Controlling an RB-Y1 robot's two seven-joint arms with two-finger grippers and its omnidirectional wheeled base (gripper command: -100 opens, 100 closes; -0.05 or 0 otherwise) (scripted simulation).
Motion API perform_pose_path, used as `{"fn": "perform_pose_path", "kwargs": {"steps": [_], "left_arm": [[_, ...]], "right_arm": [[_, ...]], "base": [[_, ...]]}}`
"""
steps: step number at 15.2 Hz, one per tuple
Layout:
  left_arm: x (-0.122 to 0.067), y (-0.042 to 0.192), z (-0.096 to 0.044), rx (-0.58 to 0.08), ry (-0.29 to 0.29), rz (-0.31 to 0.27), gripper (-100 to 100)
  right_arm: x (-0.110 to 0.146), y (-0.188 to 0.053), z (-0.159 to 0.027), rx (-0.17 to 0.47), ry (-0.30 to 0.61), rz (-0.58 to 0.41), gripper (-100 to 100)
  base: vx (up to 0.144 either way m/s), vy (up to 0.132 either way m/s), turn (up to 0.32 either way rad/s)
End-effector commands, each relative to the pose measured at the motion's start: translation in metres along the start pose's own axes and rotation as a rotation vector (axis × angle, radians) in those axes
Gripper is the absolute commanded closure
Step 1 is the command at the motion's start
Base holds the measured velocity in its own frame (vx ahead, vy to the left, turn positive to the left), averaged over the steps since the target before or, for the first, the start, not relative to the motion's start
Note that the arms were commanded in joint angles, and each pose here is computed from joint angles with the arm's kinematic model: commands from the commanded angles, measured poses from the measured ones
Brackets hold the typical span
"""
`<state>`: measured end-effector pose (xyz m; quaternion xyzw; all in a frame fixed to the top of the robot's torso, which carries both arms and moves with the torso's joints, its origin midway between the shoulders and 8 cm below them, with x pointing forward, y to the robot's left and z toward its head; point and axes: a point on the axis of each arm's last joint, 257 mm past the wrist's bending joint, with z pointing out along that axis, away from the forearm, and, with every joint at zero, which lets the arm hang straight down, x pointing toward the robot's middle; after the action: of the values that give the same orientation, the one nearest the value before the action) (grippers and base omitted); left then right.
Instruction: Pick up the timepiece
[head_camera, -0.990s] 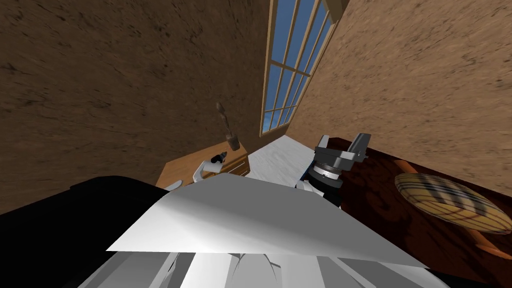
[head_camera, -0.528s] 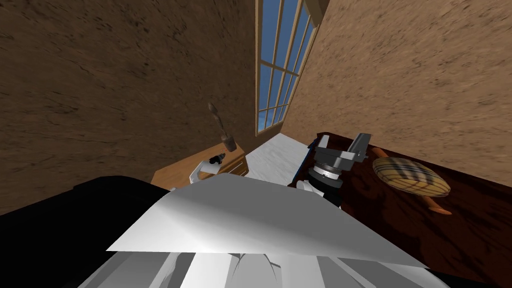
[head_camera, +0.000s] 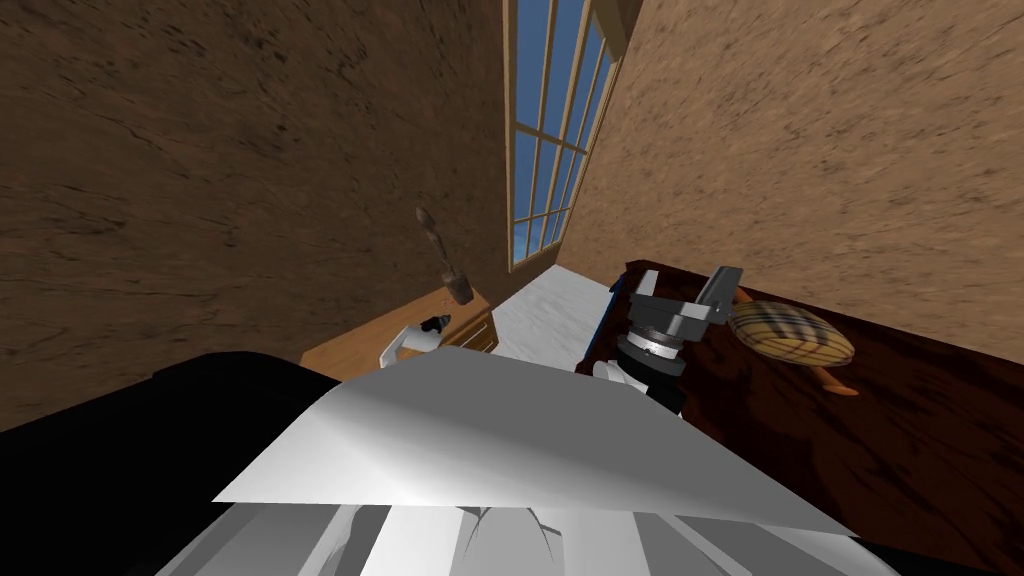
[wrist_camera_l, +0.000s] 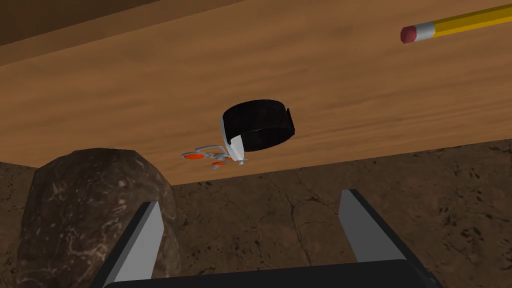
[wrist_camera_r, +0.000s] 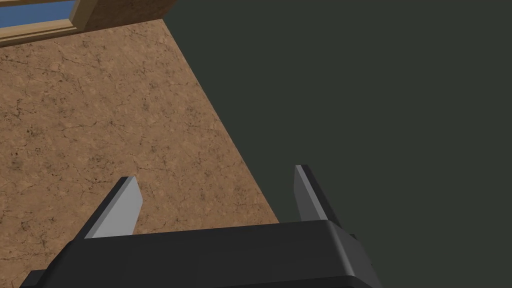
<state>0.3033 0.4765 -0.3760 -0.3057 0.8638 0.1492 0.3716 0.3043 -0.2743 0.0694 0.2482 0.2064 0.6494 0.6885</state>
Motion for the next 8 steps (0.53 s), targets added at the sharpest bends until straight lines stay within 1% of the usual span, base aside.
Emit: {"fn": "perform_pose_path", "kwargs": {"steps": [1,2,4,5,6,8], "left_arm": [[0.022,0.003,0.0,-0.017,0.047,0.039,-100],[0.028,0.003,-0.001,-0.019,0.061,0.046,-100],[0.052,-0.001,-0.003,-0.021,0.113,0.063,-100],[0.037,-0.001,-0.004,-0.019,0.082,0.05,-100],[0.04,0.002,0.003,-0.027,0.086,0.05,-100],[0.04,0.005,0.009,-0.031,0.083,0.046,-100]], "right_arm": [[0.0,0.0,0.0,0.0,0.0,0.0,0],[0.0,0.0,0.0,0.0,0.0,0.0,0],[0.0,0.0,0.0,0.0,0.0,0.0,0],[0.0,0.0,0.0,0.0,0.0,0.0,0],[0.0,0.0,0.0,0.0,0.0,0.0,0],[0.0,0.0,0.0,0.0,0.0,0.0,0]], "base": [[-0.023,0.091,-0.037],[-0.015,0.1,-0.024],[0.006,0.09,0.009],[0.015,0.049,0.009],[0.002,0.018,-0.048],[-0.003,0.004,-0.065]]}}
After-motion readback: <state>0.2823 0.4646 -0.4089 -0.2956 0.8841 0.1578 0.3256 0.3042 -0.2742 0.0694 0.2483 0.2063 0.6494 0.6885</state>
